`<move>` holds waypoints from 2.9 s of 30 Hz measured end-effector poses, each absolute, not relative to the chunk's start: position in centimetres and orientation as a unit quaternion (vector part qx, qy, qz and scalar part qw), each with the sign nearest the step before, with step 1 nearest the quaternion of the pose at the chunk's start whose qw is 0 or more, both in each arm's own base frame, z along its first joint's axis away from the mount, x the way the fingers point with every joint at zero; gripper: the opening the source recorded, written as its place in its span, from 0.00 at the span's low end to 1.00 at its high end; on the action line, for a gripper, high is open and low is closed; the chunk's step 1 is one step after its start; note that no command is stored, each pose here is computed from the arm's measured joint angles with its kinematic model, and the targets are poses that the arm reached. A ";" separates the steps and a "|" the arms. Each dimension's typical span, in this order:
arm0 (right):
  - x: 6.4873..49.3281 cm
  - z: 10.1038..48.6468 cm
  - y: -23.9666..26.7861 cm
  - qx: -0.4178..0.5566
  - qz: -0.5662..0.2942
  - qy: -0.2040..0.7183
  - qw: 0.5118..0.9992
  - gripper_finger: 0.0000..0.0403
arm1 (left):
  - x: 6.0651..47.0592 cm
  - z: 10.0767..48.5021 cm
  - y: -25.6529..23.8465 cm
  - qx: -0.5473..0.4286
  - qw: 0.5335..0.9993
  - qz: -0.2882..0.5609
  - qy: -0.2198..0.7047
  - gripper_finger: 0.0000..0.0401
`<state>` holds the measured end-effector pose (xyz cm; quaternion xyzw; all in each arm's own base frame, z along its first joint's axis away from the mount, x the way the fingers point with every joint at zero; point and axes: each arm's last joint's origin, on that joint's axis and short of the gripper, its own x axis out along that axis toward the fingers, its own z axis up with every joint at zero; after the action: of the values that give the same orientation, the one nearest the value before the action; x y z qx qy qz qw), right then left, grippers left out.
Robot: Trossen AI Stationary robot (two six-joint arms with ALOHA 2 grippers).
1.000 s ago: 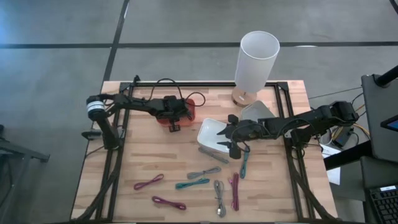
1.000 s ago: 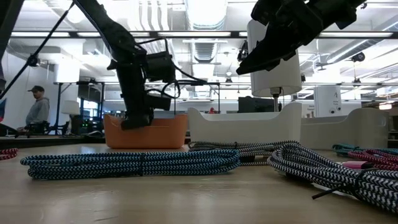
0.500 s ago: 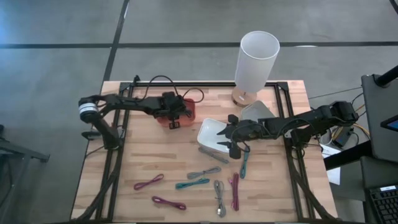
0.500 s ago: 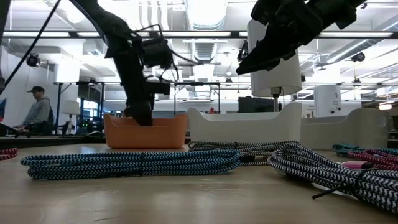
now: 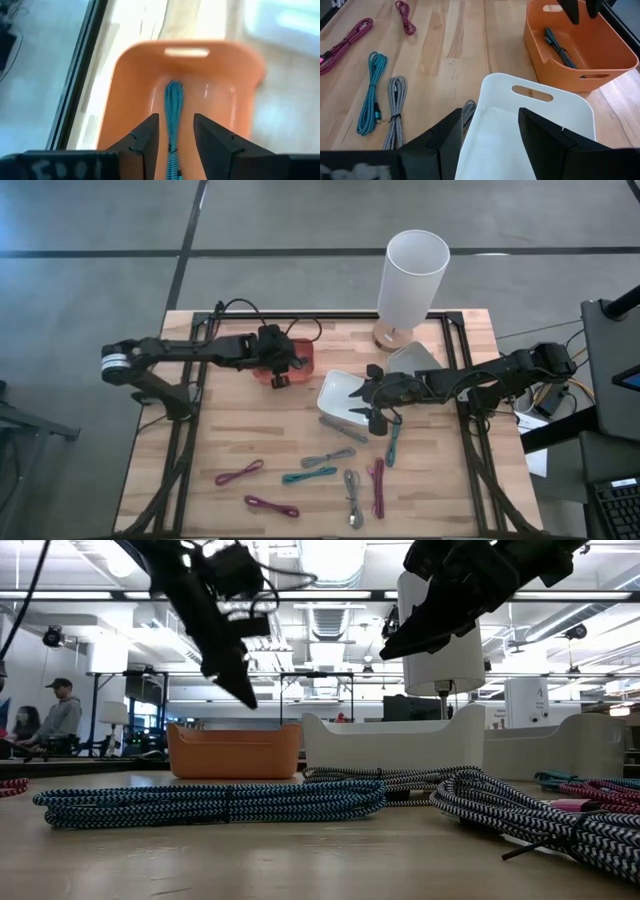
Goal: Pick & Place USB Port
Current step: Put the bottom blue charger cable into the orange bin
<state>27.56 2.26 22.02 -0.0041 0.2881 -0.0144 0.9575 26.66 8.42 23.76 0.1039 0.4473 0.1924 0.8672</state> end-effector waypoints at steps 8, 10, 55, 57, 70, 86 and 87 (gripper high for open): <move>27.6 22.0 2.3 -0.004 -0.013 0.288 0.957 0.47 | 26.2 25.8 5.8 0.063 0.907 0.133 0.394 0.32; 27.6 22.0 2.3 -0.004 -0.013 0.288 0.958 0.47 | 26.3 25.9 5.1 0.057 0.911 0.122 0.391 0.32; 27.6 22.0 2.3 -0.005 -0.012 0.288 0.957 0.47 | 28.6 22.4 -10.4 -0.101 0.911 -0.090 0.389 0.31; 27.6 22.0 2.3 -0.005 -0.012 0.288 0.958 0.47 | 28.8 21.9 -11.3 -0.103 0.909 -0.099 0.391 0.31; 27.6 22.0 2.3 -0.003 -0.012 0.289 0.957 0.47 | 28.9 17.0 -15.7 -0.129 0.873 -0.103 0.459 0.31; 27.5 22.0 2.3 -0.003 -0.012 0.289 0.957 0.47 | 28.5 16.2 -16.5 -0.097 0.884 -0.061 0.453 0.31; 27.6 22.0 2.3 -0.003 -0.012 0.289 0.957 0.47 | 28.5 16.4 -16.5 -0.097 0.885 -0.059 0.452 0.31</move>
<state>27.55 2.29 22.01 -0.0033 0.2885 -0.0120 0.9574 28.48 -16.49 16.36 -0.0969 0.4516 -0.0588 0.8850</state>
